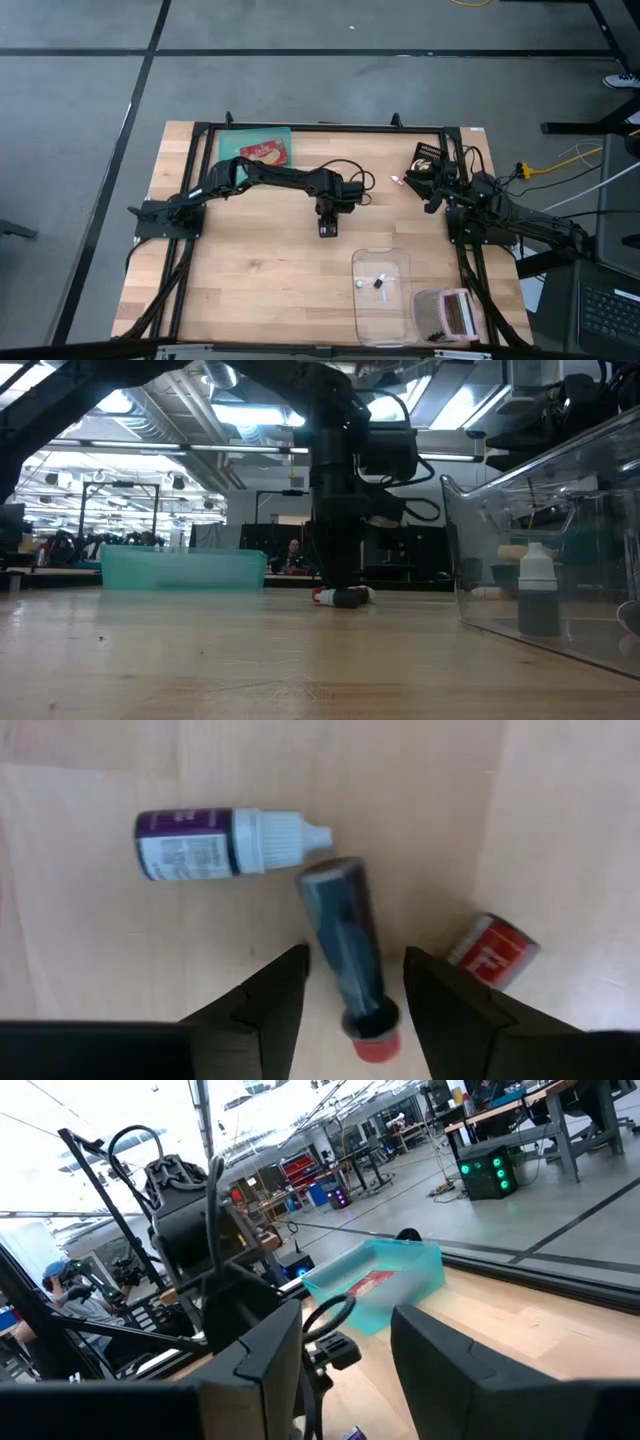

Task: Pick & Place Food Item
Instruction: Put the long red food coloring bottle into the transparent bin

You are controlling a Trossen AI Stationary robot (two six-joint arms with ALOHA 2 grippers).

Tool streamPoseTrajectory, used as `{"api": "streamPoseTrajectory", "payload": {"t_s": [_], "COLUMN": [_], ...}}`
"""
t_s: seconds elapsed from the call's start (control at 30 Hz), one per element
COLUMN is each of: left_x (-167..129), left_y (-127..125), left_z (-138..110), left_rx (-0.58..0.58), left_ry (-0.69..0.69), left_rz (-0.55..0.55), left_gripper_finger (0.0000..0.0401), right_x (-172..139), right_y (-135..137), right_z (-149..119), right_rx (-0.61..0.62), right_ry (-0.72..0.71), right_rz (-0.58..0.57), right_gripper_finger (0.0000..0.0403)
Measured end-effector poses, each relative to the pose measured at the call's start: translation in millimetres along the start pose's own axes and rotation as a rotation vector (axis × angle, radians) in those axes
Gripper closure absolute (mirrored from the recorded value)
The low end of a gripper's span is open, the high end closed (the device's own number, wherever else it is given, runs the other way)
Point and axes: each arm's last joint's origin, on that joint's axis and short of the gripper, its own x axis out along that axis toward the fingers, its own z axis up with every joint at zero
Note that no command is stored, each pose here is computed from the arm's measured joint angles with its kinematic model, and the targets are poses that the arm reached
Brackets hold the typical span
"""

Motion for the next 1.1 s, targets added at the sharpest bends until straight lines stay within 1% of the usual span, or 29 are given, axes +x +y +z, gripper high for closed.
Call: {"api": "streamPoseTrajectory", "payload": {"t_s": [0.13, 0.23, 0.37, 0.43, 0.5, 0.6, 0.67, 0.77, 0.83, 0.9, 1.03, 1.1], "left_x": [13.3, 14.9, -2.2, -13.2, -37.6, -87.7, -114.3, -161.5, -196.0, -220.3, -252.1, -265.7], "left_y": [1.2, 2.7, 11.1, 17.9, 23.5, 36.3, 44.2, 44.2, 39.5, 28.1, -2.9, -21.2], "left_z": [-0.7, -0.8, 0.0, 1.4, 6.2, 14.2, 17.7, 21.3, 19.5, 18.0, 15.1, 12.0], "left_rx": [-0.042, -0.072, -0.162, -0.218, -0.255, -0.279, -0.277, -0.241, -0.191, -0.115, -0.04, -0.006], "left_ry": [0.037, 0.042, -0.01, -0.056, -0.166, -0.404, -0.551, -0.808, -0.979, -1.116, -1.321, -1.409], "left_rz": [0.017, 0.017, -0.031, -0.067, -0.116, -0.205, -0.242, -0.275, -0.284, -0.27, -0.257, -0.27], "left_gripper_finger": [0.0256, 0.0292, 0.0363, 0.0384, 0.0384, 0.0375, 0.0376, 0.0382, 0.0384, 0.0384, 0.0384, 0.0384], "right_x": [0.0, 0.0, 0.0, 0.0, 0.0, 0.0, 0.0, 0.0, 0.0, 0.0, 0.0, 0.0], "right_y": [0.0, 0.0, 0.0, -0.1, -0.2, -0.2, -0.2, 0.1, 0.1, 0.5, 1.5, 1.5], "right_z": [-0.1, -0.1, 0.0, 0.0, 0.0, 0.1, 0.2, 0.2, 0.2, 0.8, 1.2, 1.1], "right_rx": [0.005, 0.008, 0.003, 0.001, 0.001, 0.001, 0.006, 0.018, 0.024, 0.027, 0.042, 0.052], "right_ry": [0.001, 0.001, 0.0, 0.0, -0.002, -0.003, -0.004, -0.002, -0.002, -0.008, -0.003, -0.002], "right_rz": [0.0, 0.0, 0.0, -0.002, -0.006, -0.007, -0.007, 0.002, 0.002, 0.009, 0.034, 0.035], "right_gripper_finger": [0.0247, 0.0247, 0.0247, 0.0247, 0.0247, 0.0247, 0.0247, 0.0247, 0.0247, 0.0247, 0.0247, 0.0247]}}
